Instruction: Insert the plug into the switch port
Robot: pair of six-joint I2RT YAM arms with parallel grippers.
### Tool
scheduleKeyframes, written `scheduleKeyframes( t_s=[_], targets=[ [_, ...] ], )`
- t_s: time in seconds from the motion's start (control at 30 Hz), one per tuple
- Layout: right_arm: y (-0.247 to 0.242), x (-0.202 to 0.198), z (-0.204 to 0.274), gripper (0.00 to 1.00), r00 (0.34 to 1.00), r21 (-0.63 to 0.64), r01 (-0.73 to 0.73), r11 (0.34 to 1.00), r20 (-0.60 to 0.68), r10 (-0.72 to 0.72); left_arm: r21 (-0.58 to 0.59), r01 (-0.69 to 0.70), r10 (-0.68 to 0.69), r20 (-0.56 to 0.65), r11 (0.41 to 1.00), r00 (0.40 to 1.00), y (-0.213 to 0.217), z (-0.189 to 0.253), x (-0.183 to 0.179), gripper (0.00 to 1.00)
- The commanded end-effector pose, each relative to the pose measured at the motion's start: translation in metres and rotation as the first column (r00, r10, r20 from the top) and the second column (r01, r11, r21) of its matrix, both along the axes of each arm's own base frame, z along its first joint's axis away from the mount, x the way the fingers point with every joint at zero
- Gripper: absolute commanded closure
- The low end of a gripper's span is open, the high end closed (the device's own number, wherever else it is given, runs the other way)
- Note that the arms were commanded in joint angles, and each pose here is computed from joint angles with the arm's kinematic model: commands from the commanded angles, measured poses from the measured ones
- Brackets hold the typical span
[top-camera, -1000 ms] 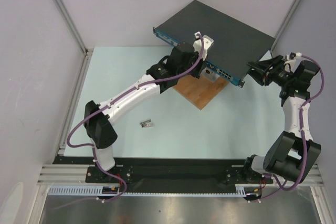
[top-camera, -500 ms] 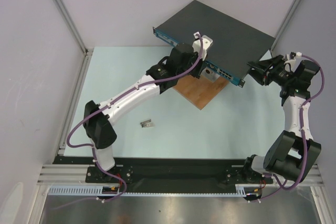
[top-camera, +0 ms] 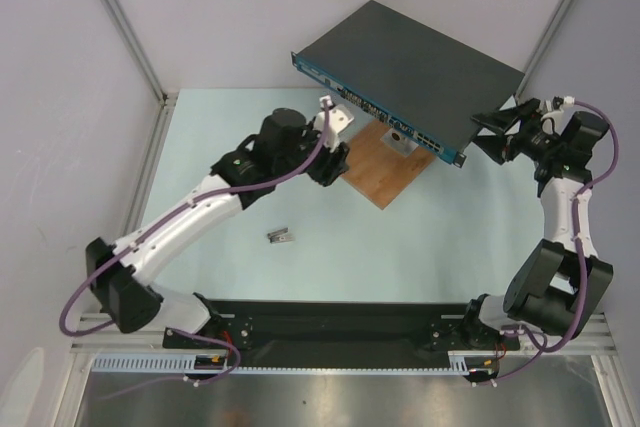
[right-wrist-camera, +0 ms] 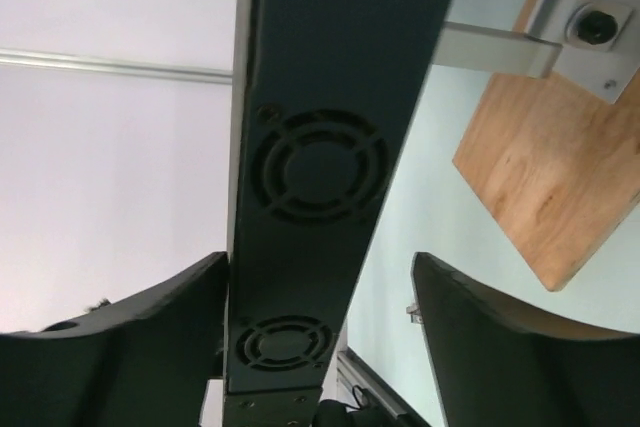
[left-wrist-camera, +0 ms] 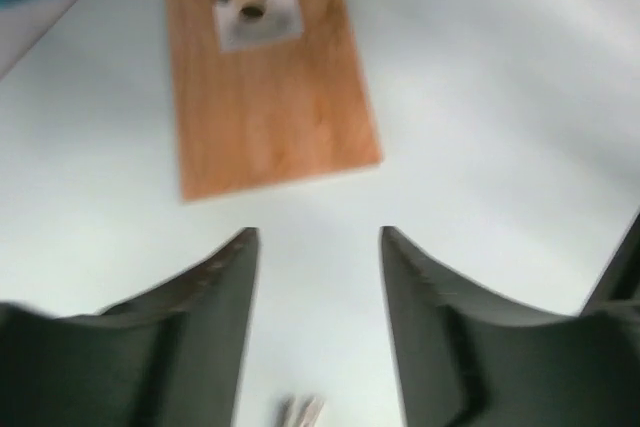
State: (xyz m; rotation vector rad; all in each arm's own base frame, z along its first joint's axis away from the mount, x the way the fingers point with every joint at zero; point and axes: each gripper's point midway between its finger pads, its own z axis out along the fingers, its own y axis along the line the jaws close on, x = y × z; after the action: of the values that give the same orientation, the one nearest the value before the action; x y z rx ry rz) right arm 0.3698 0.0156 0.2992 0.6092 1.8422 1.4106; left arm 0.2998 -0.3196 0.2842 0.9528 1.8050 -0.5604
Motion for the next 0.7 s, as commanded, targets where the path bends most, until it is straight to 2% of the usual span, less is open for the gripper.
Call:
scheduleKeyframes(
  t_s=[0.0, 0.1, 0.17, 0.27, 0.3, 0.37, 0.4, 0.43, 0.57, 0.67],
  targets=[
    [-0.017, 0.005, 0.004, 0.16, 0.998, -0.074, 0.046, 0.996, 0.035, -0.044, 0.191, 0.068, -0.061, -0.041, 0.979, 0.997, 0.055, -0.039, -0.020, 0.39],
    [-0.024, -0.001, 0.009, 0.06, 0.998, -0.109, 0.047, 0.993, 0.049, -0.042, 0.342, 0.123, -0.083, -0.128, 0.932, 0.988, 0.095, -0.091, -0.040, 0.38],
    [-0.030, -0.005, 0.011, 0.03, 0.998, -0.118, 0.056, 0.991, 0.046, -0.051, 0.421, 0.149, -0.068, -0.199, 0.895, 0.978, 0.122, -0.127, -0.051, 0.38],
    [-0.037, -0.014, 0.016, 0.01, 0.997, -0.148, 0.052, 0.988, 0.072, -0.042, 0.492, 0.167, -0.050, -0.241, 0.854, 0.969, 0.152, -0.160, -0.053, 0.39],
    [-0.039, -0.016, 0.021, 0.00, 0.994, -0.184, 0.047, 0.982, 0.106, -0.028, 0.516, 0.181, -0.052, -0.255, 0.837, 0.965, 0.157, -0.170, -0.052, 0.43],
    [-0.044, -0.025, 0.024, 0.00, 0.994, -0.207, 0.031, 0.978, 0.112, -0.008, 0.541, 0.193, -0.038, -0.283, 0.819, 0.958, 0.167, -0.184, -0.052, 0.46],
    [-0.048, -0.027, 0.032, 0.00, 0.985, -0.282, 0.035, 0.959, 0.169, 0.013, 0.554, 0.205, -0.044, -0.289, 0.807, 0.956, 0.168, -0.192, -0.049, 0.49],
    [-0.048, -0.032, 0.030, 0.00, 0.990, -0.277, 0.028, 0.961, 0.140, 0.011, 0.562, 0.206, -0.043, -0.288, 0.801, 0.957, 0.169, -0.197, -0.048, 0.49],
    [-0.058, -0.043, 0.039, 0.00, 0.985, -0.335, 0.052, 0.941, 0.172, 0.006, 0.600, 0.217, -0.027, -0.309, 0.770, 0.951, 0.174, -0.224, -0.043, 0.52],
    [-0.058, -0.049, 0.044, 0.00, 0.982, -0.364, 0.058, 0.930, 0.188, 0.013, 0.598, 0.215, -0.019, -0.317, 0.772, 0.948, 0.171, -0.234, -0.037, 0.56]
  ],
)
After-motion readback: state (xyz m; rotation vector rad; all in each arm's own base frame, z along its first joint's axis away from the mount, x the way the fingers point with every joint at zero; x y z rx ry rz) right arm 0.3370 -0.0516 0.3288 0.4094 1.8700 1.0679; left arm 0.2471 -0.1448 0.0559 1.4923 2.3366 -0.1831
